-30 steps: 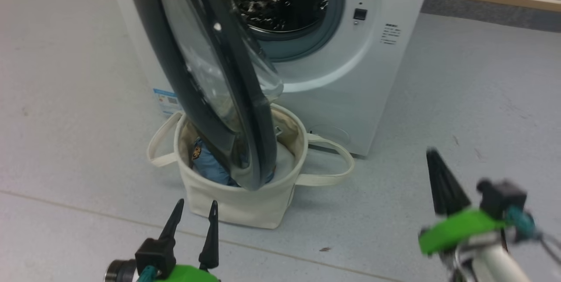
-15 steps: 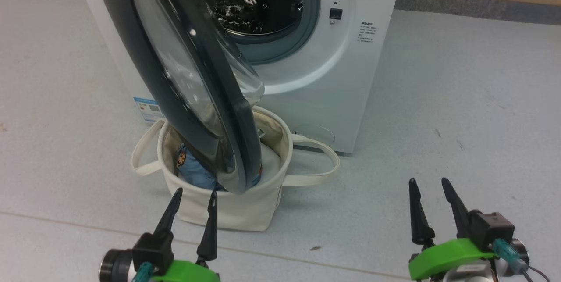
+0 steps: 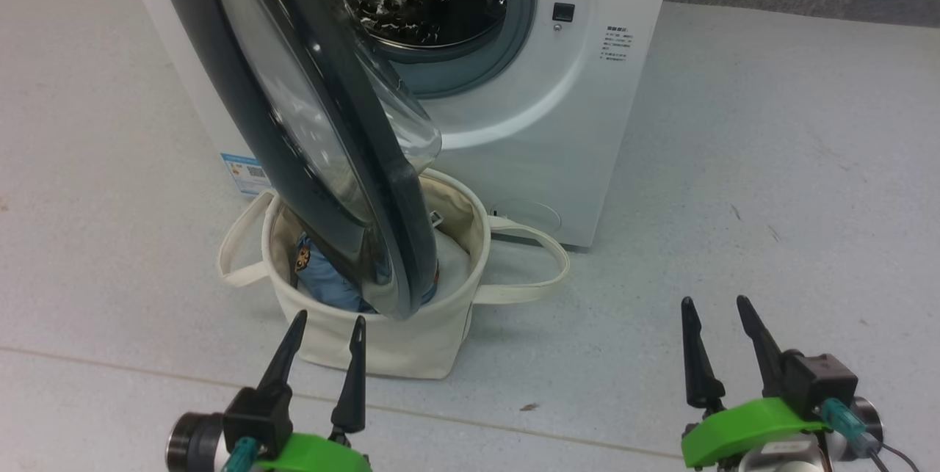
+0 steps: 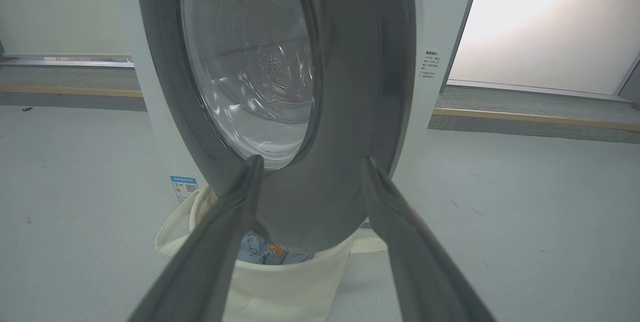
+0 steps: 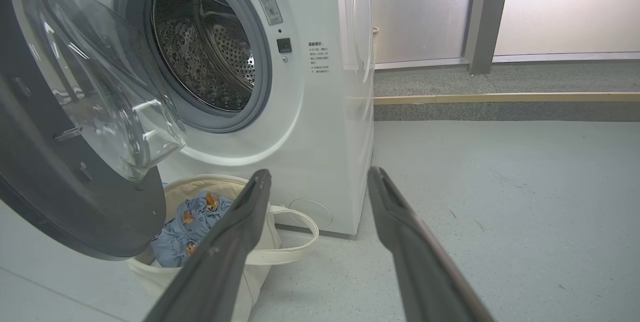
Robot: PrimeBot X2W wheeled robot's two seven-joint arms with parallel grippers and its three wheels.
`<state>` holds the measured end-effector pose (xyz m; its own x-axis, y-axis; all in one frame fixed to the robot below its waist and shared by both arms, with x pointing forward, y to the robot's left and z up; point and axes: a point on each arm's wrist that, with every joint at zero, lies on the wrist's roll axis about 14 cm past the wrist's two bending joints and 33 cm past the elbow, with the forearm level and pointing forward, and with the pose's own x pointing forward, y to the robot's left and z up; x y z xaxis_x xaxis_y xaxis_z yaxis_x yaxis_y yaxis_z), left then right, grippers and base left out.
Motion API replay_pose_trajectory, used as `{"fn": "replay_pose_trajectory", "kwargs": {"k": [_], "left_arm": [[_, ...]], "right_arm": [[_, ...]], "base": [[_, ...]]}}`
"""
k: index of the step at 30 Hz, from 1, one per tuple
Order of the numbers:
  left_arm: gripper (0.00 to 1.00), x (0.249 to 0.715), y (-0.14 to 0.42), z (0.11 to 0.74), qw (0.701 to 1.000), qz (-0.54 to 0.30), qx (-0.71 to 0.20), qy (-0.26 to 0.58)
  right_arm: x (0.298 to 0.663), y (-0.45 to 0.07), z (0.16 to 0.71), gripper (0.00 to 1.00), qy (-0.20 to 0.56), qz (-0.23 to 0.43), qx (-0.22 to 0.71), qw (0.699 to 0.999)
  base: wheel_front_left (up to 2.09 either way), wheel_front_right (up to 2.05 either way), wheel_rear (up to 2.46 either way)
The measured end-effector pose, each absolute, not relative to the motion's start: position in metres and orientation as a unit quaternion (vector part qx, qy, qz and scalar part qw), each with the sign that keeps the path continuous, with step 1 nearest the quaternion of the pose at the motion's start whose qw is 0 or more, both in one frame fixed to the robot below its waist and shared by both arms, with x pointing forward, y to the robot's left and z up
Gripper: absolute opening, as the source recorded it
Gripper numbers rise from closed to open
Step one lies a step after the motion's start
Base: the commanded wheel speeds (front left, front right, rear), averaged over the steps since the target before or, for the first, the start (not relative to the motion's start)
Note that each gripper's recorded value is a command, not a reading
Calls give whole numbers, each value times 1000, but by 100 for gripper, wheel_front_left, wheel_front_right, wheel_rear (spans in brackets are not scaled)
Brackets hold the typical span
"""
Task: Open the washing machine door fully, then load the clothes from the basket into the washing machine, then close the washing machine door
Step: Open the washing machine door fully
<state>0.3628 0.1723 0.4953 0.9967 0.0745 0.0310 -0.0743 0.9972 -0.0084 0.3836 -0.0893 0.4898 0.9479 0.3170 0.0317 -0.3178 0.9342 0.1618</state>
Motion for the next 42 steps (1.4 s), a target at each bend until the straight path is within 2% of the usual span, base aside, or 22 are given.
{"fn": "replay_pose_trajectory", "kwargs": {"k": [10, 19, 23, 24, 25, 26, 31, 36, 42], "left_arm": [[100, 370, 160, 538, 996, 15, 0, -82], [100, 380, 78, 612, 973, -118, -9, -197], [100, 379, 39, 611, 964, -179, -16, -194], [12, 379, 30, 605, 964, -193, -16, -184], [12, 379, 23, 598, 963, -205, -18, -174], [0, 381, 18, 591, 963, -213, -21, -161], [0, 407, 23, 562, 975, -192, -30, -106], [0, 436, 42, 559, 985, -145, -18, -95], [0, 450, 64, 548, 992, -100, 10, -78]], "right_arm": [[386, -91, 490, 100, -4, 156, 87, 984], [395, -95, 495, 100, -12, 148, 91, 985], [396, -100, 494, 100, -11, 142, 92, 986], [397, -102, 493, 100, -11, 139, 92, 986], [398, -103, 493, 100, -11, 137, 92, 986], [399, -105, 494, 100, -12, 134, 92, 987], [402, -114, 492, 100, -9, 119, 100, 988], [402, -121, 485, 100, 0, 109, 104, 989], [401, -120, 484, 100, 3, 108, 109, 988]], "base": [[0, 0, 0], [0, 0, 0], [0, 0, 0], [0, 0, 0], [0, 0, 0], [0, 0, 0], [0, 0, 0], [0, 0, 0], [0, 0, 0]]}}
